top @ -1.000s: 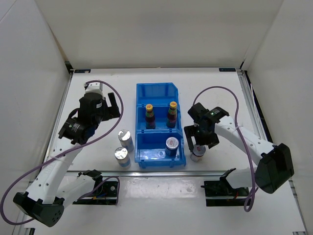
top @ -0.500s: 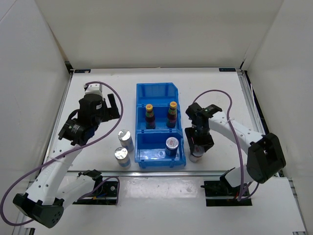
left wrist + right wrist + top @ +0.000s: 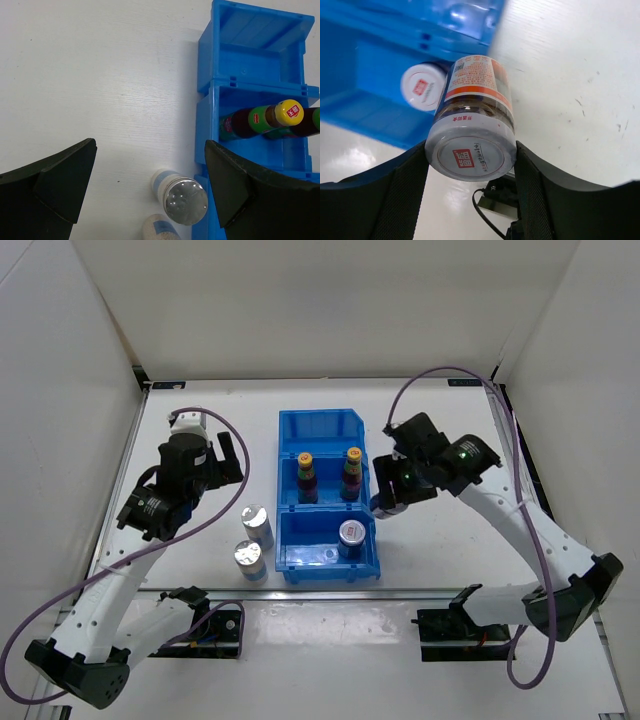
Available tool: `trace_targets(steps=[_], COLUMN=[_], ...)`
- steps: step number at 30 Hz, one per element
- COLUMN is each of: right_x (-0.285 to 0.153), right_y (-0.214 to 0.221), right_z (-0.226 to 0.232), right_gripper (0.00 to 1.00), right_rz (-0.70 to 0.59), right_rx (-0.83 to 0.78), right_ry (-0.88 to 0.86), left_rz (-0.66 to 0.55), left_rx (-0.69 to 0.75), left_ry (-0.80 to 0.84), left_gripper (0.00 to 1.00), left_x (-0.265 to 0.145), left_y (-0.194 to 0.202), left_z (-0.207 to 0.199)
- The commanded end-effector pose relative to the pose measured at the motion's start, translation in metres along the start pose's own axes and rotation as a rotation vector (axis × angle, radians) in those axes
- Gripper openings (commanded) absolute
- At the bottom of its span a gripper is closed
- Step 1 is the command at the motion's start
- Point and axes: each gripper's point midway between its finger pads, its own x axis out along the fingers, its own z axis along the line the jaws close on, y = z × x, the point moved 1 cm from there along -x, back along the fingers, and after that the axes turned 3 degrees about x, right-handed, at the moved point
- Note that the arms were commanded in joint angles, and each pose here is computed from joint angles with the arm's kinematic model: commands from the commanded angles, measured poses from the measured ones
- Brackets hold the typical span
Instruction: Organize the condiment bottles
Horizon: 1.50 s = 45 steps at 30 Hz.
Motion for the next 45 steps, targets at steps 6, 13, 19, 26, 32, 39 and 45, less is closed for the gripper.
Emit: trace_targets(steps=[6, 13, 19, 26, 32, 39, 45], right_x=[-0.015, 0.011, 0.061, 0.095, 0.106, 0.103, 0.091], right_y=[-0.02, -0.024, -0.009, 0.014, 0.021, 0.019, 0.011], right_z=[0.085, 0.142, 0.158, 0.162, 0.166, 0.166, 0.166], right_gripper=[0.01, 0.01, 0.01, 0.01, 0.3, 0.75, 0.9], right_rz=[-0.057, 0.022, 0.151, 0.252, 0.285, 0.275, 0.227], right_rx=[-0.342, -0.517, -0.563, -0.612, -0.618, -0.627, -0.629], right_ry=[-0.235, -0.346, -0.288, -0.259, -0.281, -0.286, -0.287], left_rz=[-0.007, -0.009, 0.007, 0.02, 0.125, 0.168, 0.247], left_rx=[-0.008, -0.008, -0.011, -0.017, -0.021, -0.069, -0.103], left_ry=[-0.018, -0.018, -0.023, -0.015, -0.001, 0.042, 0.135], left_gripper=[1.0, 1.0, 1.0, 1.0, 1.0, 1.0, 1.0], left_x=[-0.002, -0.003, -0.004, -0.01, -0.007, -0.015, -0.021], left_y=[0.002, 0.004, 0.008, 0.005, 0.027, 0.048, 0.082], left_z=[0.006, 0.007, 0.008, 0.007, 0.003, 0.0, -0.01])
